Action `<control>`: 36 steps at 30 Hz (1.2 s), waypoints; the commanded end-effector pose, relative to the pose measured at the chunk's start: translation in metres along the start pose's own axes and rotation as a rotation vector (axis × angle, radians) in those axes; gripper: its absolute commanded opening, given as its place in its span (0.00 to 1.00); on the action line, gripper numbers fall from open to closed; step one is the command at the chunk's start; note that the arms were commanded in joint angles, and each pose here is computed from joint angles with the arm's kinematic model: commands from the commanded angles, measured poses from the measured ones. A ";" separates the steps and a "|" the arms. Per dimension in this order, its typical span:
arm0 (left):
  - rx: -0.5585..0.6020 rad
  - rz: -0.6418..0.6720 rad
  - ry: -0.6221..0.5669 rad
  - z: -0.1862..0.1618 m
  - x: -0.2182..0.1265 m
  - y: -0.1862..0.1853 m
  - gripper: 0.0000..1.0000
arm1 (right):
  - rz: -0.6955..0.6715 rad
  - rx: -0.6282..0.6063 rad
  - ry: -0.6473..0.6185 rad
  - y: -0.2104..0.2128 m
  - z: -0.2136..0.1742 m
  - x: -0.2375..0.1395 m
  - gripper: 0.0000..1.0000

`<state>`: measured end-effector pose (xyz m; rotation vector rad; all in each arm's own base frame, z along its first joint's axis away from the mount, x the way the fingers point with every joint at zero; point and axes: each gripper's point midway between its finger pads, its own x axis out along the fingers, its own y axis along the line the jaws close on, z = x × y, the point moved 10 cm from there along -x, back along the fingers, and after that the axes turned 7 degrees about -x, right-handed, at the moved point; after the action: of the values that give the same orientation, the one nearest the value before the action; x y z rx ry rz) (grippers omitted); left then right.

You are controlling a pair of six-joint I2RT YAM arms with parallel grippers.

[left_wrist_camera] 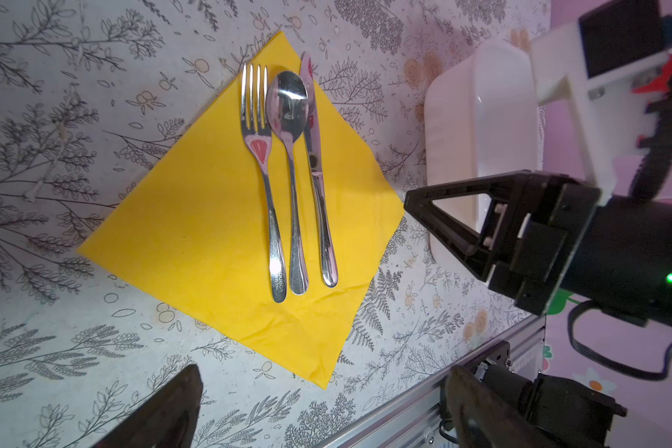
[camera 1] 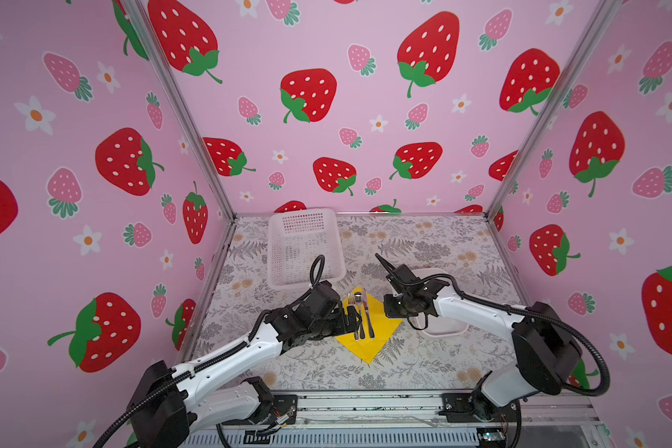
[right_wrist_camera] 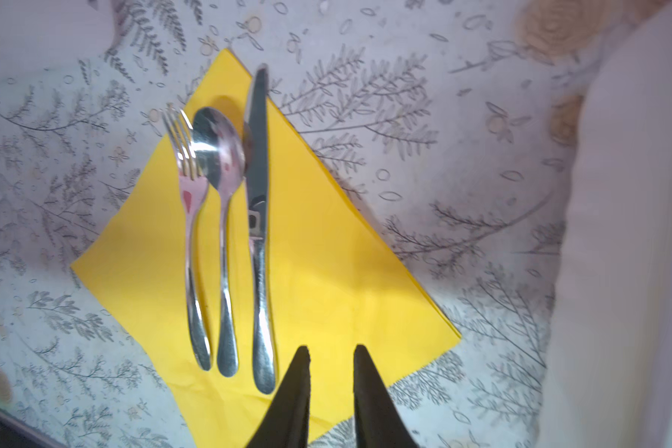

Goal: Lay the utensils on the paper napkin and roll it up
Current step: 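Open the right gripper and raise it away from the knife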

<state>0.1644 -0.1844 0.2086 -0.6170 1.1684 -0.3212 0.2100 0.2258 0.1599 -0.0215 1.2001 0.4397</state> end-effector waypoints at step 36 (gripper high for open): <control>0.237 0.015 -0.137 0.003 -0.041 0.034 0.99 | 0.197 0.172 -0.196 -0.010 -0.020 -0.043 0.49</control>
<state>0.1435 -0.1347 0.2165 -0.4370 1.0328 -0.3780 0.1903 0.1942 0.1975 0.2340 1.0354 0.4609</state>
